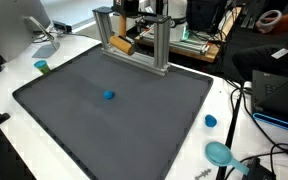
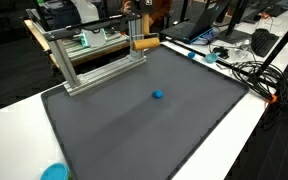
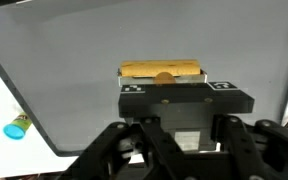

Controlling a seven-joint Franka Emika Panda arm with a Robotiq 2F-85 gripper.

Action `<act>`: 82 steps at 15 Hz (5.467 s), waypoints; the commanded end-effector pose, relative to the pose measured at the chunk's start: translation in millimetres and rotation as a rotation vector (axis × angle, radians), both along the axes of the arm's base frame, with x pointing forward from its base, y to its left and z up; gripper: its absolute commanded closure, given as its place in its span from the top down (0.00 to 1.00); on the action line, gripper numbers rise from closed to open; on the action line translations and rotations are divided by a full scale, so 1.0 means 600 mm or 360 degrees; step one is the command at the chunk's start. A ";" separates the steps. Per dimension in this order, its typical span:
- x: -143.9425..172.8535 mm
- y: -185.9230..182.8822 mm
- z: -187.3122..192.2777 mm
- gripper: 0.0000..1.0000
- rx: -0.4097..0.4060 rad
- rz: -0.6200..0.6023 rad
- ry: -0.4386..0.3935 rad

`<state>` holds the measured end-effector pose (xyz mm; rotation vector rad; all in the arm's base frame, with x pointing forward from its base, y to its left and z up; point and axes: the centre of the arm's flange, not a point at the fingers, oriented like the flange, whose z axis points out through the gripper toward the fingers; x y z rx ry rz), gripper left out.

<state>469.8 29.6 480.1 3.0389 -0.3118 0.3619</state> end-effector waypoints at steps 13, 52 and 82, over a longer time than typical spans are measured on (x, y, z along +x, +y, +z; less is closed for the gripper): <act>0.164 0.023 0.039 0.23 0.0029 0.0390 -0.0059; 0.190 -0.106 -0.204 0.23 0.0134 0.0232 0.0074; 0.232 -0.059 -0.307 0.23 -0.0051 0.0202 0.0217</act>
